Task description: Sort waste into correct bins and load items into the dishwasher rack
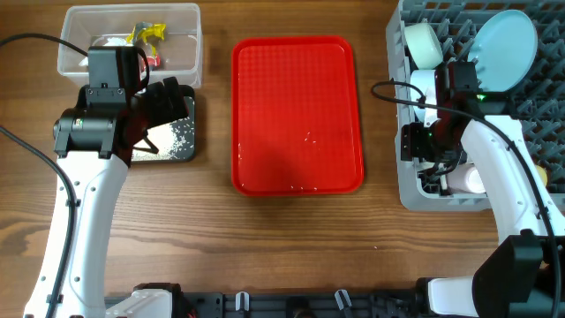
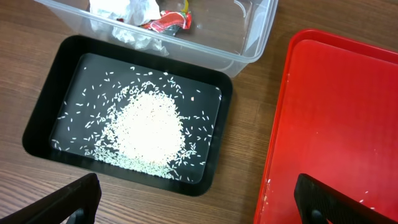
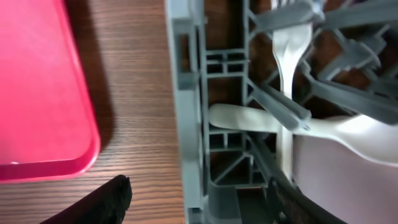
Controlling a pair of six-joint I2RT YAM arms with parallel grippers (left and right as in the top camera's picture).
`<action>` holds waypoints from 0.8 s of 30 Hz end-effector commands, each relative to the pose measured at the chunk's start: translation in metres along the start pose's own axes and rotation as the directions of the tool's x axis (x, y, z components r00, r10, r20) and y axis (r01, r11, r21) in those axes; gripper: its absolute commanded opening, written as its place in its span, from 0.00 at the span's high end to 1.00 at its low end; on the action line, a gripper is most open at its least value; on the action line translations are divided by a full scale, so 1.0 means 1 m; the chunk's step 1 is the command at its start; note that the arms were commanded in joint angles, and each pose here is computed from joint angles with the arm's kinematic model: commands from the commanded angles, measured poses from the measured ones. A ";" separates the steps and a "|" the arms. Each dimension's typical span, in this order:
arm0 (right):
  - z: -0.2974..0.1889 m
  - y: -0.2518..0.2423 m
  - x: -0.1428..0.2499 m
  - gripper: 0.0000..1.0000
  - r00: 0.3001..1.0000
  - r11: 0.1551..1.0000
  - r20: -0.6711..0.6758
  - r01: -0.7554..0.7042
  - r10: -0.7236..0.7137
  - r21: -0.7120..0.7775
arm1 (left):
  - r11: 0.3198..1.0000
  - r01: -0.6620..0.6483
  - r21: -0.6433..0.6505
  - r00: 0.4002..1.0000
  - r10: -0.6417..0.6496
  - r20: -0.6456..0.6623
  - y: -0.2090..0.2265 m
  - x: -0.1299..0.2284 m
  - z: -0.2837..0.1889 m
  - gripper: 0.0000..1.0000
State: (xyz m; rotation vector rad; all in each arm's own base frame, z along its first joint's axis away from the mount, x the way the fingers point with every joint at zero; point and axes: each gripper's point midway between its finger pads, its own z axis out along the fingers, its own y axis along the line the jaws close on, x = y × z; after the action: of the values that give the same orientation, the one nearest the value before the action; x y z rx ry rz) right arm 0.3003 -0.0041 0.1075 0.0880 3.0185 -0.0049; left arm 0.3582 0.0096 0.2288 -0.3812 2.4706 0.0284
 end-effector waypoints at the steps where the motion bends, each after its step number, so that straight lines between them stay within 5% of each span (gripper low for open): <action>1: -0.020 0.007 -0.025 0.28 0.997 0.999 0.075 0.020 -0.017 -0.045 | 1.000 0.017 -0.003 1.000 -0.017 0.005 0.002 -0.002 0.000 0.00; 6: -0.066 0.030 -0.044 0.31 0.979 0.982 0.187 0.106 -0.075 -0.157 | 1.000 0.017 -0.004 1.000 -0.017 0.005 0.002 -0.002 0.000 0.00; 8: -0.090 0.034 -0.046 0.22 0.968 0.980 0.237 0.125 -0.086 -0.156 | 1.000 0.017 -0.003 1.000 -0.017 0.005 0.002 -0.002 0.000 0.00; 9: -0.107 0.035 -0.046 0.00 0.955 0.977 0.275 0.155 -0.110 -0.149 | 1.000 0.017 -0.003 1.000 -0.017 0.005 0.002 -0.002 0.000 0.00; 13: -0.172 0.037 -0.042 0.00 0.886 0.974 0.454 0.175 -0.093 -0.142 | 1.000 0.017 -0.003 1.000 -0.017 0.005 0.002 -0.002 0.000 0.00; 17: -0.232 0.043 -0.021 0.00 0.800 0.963 0.597 0.110 0.061 -0.245 | 1.000 0.017 -0.004 1.000 -0.017 0.005 0.002 -0.002 0.000 0.00; 21: -0.263 0.042 0.002 0.00 0.739 0.893 0.569 -0.100 0.362 -0.438 | 1.000 0.017 -0.003 1.000 -0.017 0.005 0.002 -0.002 0.000 0.00; 24: -0.261 0.032 0.013 0.00 0.737 0.908 0.574 -0.131 0.357 -0.397 | 1.000 0.017 -0.003 1.000 -0.017 0.005 0.002 -0.002 0.000 0.00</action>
State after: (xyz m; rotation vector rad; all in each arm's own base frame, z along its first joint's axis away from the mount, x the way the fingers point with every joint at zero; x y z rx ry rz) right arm 0.2652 0.0355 0.3662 0.2770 2.2488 0.4138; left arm 0.3582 0.0096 0.2288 -0.3812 2.4706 0.0284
